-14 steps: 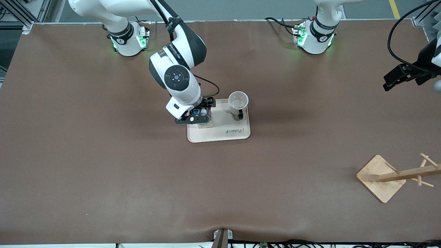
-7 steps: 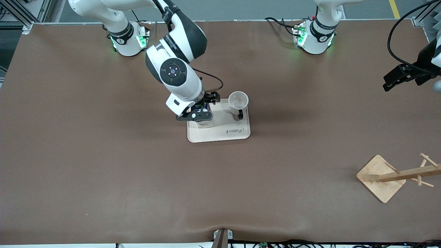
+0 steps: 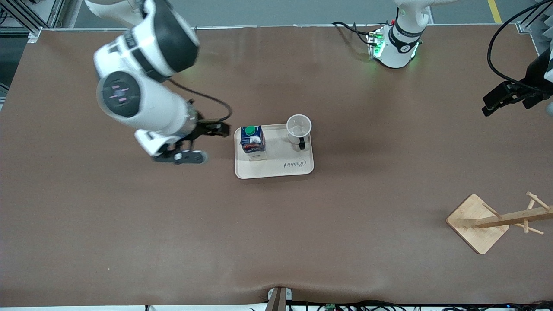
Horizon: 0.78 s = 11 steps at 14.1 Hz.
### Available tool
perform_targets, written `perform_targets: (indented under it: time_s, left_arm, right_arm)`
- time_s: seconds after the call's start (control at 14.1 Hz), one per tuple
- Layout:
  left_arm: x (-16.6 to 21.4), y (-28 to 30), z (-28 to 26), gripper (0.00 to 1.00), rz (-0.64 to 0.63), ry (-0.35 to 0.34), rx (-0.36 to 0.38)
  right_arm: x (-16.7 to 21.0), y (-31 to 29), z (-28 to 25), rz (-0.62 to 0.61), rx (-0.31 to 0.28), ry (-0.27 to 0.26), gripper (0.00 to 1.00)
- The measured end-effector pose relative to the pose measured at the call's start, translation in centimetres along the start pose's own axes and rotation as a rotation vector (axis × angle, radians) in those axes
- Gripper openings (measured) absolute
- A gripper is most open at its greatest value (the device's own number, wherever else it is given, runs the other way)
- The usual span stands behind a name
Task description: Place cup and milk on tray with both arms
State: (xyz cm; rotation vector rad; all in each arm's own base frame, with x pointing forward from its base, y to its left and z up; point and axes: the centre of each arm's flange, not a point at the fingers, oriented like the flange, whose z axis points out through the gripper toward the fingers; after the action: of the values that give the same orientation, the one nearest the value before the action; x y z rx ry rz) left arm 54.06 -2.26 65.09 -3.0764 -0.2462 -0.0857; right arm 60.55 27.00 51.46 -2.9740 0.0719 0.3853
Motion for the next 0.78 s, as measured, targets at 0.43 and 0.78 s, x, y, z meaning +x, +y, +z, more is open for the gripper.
perform_targets:
  time_s: [0.43, 0.78]
  left_arm:
    - [0.0, -0.1, 0.0, 1.00, -0.002, 0.001, 0.000]
    - [0.0, -0.2, -0.1, 1.00, -0.005, 0.002, 0.000]
  right_arm:
    - [1.4, 13.6, -5.8, -0.203, -0.011, 0.073, 1.00]
    - [-4.0, 17.9, -5.6, -0.331, -0.149, 0.111, 1.00]
